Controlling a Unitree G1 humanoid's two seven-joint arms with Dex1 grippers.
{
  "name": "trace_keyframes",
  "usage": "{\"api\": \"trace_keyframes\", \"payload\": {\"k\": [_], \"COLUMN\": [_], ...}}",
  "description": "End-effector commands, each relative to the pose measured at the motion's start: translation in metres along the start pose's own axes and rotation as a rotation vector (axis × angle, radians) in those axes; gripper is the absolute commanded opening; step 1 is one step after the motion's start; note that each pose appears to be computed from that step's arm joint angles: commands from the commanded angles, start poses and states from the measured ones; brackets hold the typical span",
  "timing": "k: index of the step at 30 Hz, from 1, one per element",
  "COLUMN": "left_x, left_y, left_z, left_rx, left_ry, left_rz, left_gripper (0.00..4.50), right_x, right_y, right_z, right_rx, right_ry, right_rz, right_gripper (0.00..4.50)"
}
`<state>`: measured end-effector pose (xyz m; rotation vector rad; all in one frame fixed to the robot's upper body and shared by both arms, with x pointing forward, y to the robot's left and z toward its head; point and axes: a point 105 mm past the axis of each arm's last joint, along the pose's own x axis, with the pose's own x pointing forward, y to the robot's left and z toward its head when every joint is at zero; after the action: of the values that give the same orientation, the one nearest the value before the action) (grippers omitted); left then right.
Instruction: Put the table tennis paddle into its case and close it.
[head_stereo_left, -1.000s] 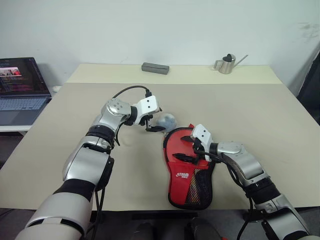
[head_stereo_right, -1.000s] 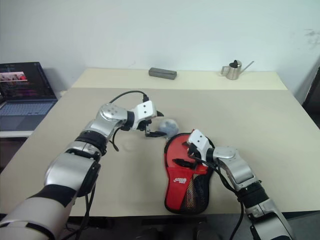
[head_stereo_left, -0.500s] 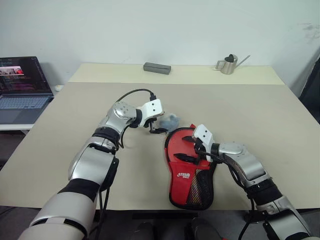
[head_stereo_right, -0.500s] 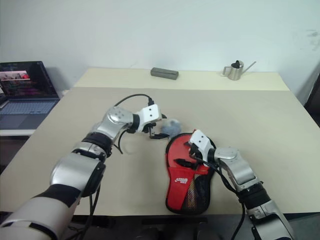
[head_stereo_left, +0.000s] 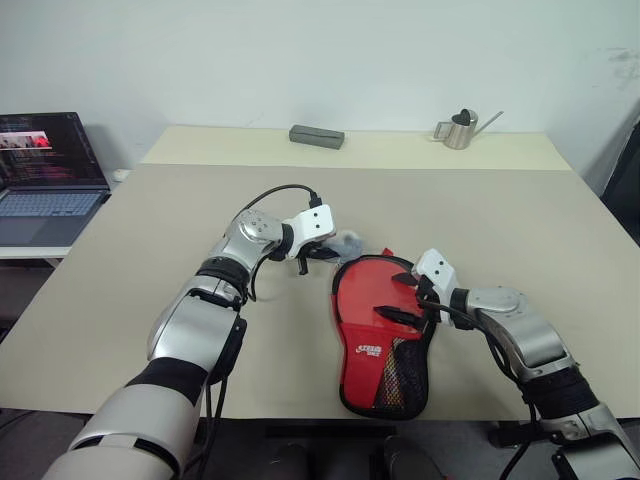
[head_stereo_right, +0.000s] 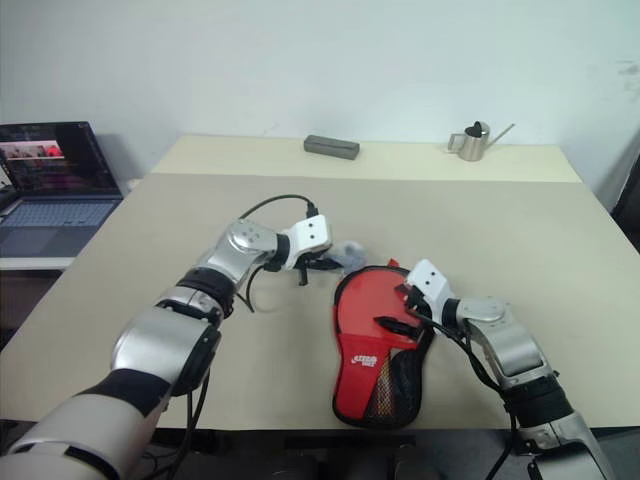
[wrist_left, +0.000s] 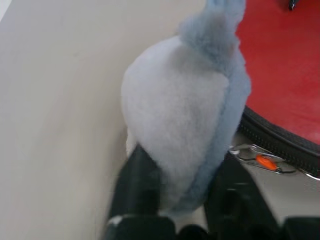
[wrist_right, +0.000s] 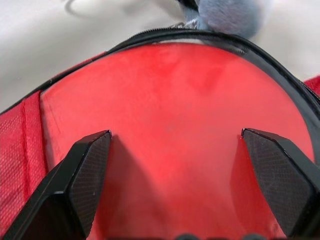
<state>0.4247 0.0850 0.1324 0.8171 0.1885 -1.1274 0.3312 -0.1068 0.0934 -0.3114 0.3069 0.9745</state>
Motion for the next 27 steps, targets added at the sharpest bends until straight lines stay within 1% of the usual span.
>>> {"api": "trace_keyframes", "payload": {"k": [1,4,10,14,20,27], "left_x": [0.0,-0.001,-0.003,-0.003,-0.004,-0.002], "left_y": [0.001,0.001,0.002,0.003,0.006,0.007], "left_z": [0.004,0.003,0.003,0.004,0.009,0.013], "left_rx": [0.016,0.006,-0.001,0.0,0.001,0.032], "left_ry": [-0.015,-0.019,-0.024,-0.024,-0.038,-0.034], "left_rz": [0.001,0.004,0.006,0.005,0.01,0.016], "left_gripper": [0.19,0.18,0.18,0.17,0.17,0.17], "right_x": [0.001,0.005,0.023,0.032,0.037,0.039], "right_y": [0.005,0.006,0.002,0.003,0.005,0.012], "right_z": [-0.015,-0.018,-0.012,-0.014,-0.046,-0.062], "right_rx": [0.029,0.017,0.046,0.054,0.053,0.064], "right_ry": [0.06,0.074,0.014,0.005,0.098,0.126], "right_rz": [0.02,0.028,0.025,0.033,0.04,0.057], "right_gripper": [4.5,4.5,4.5,4.5,4.5,4.5]}}
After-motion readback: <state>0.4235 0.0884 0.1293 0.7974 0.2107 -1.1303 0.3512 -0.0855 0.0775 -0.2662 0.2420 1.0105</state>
